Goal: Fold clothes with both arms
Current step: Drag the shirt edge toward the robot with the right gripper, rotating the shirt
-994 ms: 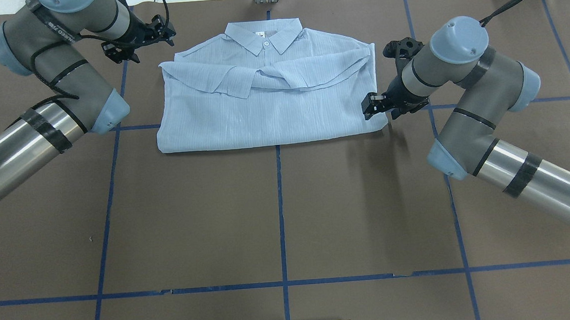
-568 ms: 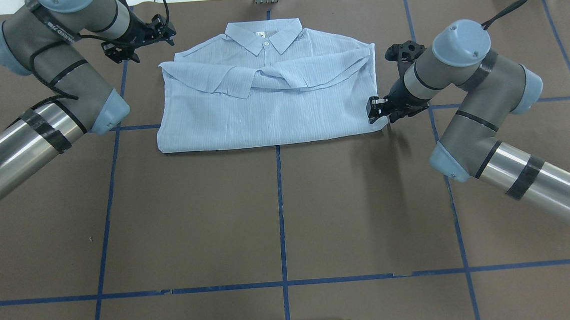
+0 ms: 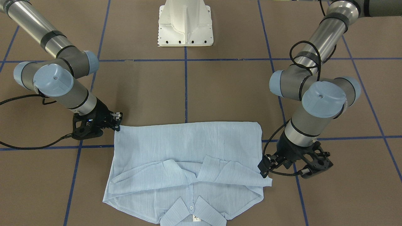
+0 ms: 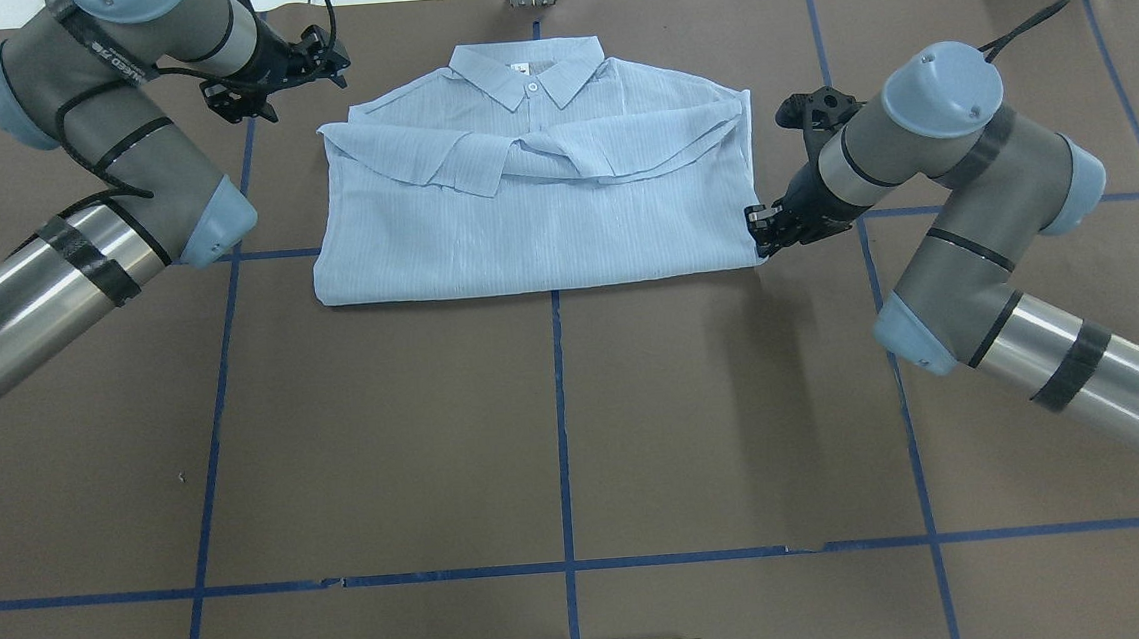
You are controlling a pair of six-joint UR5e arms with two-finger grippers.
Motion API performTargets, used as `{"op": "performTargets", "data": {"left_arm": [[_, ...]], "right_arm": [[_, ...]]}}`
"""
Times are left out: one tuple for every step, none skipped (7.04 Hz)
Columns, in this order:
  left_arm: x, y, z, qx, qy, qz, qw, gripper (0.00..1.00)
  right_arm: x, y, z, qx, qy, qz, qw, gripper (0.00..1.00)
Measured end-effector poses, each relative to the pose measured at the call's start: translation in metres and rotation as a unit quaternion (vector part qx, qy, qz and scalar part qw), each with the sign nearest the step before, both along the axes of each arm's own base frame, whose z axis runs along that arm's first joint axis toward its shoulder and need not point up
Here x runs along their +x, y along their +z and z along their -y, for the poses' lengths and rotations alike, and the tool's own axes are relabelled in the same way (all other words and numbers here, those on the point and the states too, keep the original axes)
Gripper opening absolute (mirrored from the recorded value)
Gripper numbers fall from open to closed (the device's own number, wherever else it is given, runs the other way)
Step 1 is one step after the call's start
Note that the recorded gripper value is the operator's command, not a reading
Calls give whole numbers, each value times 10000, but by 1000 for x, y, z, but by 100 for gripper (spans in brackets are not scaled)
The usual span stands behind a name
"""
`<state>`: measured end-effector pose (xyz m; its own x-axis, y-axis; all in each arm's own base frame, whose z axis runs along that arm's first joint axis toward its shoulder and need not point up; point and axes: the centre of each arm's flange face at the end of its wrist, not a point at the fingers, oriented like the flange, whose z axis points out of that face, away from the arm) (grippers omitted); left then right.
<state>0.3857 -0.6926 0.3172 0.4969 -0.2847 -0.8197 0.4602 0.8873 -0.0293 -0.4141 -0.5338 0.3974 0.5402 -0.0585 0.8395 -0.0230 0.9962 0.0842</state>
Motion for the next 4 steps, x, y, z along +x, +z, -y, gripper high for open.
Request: {"op": "performTargets", "data": {"left_arm": [[-3, 1, -1, 23, -38, 14, 10000, 99], [-7, 3, -6, 48, -58, 8, 10000, 99], [-13, 5, -13, 72, -68, -6, 10000, 99], [-17, 4, -18, 97, -89, -23, 9999, 99]], "right_arm": [[13, 4, -14, 4, -34, 42, 10000, 0], [33, 10, -37, 4, -98, 110, 9999, 0], [58, 13, -70, -7, -216, 209, 9995, 0], [81, 13, -106, -5, -365, 297, 9989, 0]]}}
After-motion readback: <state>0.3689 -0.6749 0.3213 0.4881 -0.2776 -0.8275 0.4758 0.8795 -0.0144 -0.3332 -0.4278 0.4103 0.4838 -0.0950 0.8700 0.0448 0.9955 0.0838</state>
